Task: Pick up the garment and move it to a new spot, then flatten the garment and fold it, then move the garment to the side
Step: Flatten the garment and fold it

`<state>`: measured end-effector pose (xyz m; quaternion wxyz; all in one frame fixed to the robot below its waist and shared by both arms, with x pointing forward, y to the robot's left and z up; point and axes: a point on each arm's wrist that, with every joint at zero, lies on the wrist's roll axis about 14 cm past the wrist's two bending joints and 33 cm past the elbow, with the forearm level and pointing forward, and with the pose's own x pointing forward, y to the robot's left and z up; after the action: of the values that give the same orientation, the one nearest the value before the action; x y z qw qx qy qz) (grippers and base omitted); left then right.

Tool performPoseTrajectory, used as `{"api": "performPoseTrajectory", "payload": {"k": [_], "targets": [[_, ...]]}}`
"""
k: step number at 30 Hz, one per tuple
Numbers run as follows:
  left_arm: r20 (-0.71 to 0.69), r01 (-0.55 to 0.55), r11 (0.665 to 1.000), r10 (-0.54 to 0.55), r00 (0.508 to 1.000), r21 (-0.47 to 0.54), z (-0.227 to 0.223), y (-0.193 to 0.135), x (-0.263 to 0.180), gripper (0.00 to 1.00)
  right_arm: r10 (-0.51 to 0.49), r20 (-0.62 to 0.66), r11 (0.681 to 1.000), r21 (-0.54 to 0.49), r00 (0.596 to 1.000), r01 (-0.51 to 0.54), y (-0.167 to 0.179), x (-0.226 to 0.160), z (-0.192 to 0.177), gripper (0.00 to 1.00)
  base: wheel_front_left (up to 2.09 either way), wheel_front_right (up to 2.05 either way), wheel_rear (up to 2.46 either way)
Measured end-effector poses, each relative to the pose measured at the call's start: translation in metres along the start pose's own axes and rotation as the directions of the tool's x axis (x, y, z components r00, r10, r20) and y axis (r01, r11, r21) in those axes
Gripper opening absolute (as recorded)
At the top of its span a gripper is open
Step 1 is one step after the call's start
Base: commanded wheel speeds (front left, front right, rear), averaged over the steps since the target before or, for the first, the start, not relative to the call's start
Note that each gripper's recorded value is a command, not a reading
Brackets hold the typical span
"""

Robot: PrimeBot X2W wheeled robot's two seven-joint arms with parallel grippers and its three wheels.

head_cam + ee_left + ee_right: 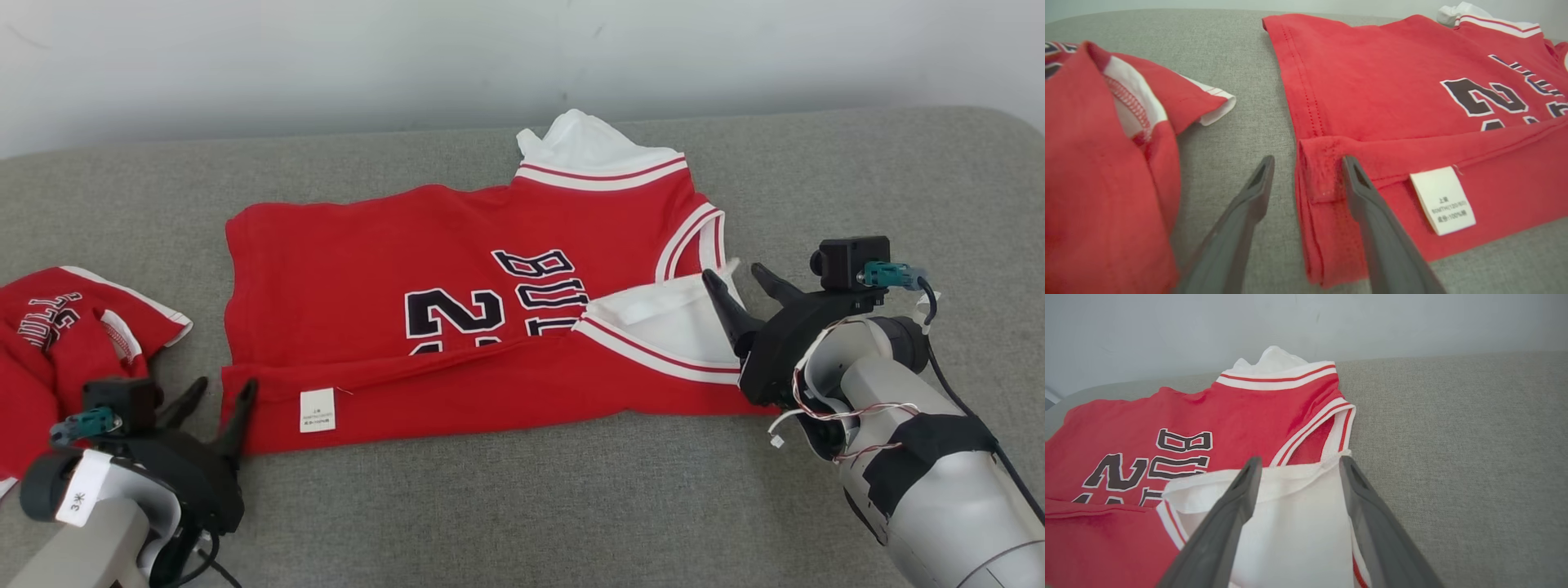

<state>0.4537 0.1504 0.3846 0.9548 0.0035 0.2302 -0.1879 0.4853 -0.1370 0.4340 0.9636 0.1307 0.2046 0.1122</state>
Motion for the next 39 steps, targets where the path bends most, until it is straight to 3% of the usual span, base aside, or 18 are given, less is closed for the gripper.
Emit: {"api": "performPoseTrajectory", "payload": {"k": [19,39], "targets": [[0.156,-0.019,0.999,0.024,0.987,-0.038,0.020,-0.023,-0.031,1.00,0.023,0.076,0.996,-0.086,0.997,-0.016,-0.012,-0.037,0.000,1.00,0.00,0.00,0.00],[0.074,-0.053,0.994,0.060,0.995,-0.098,-0.022,-0.023,-0.036,1.00,-0.004,-0.041,1.000,-0.003,0.999,0.004,-0.020,-0.060,-0.057,1.00,0.00,0.00,0.00]]}}
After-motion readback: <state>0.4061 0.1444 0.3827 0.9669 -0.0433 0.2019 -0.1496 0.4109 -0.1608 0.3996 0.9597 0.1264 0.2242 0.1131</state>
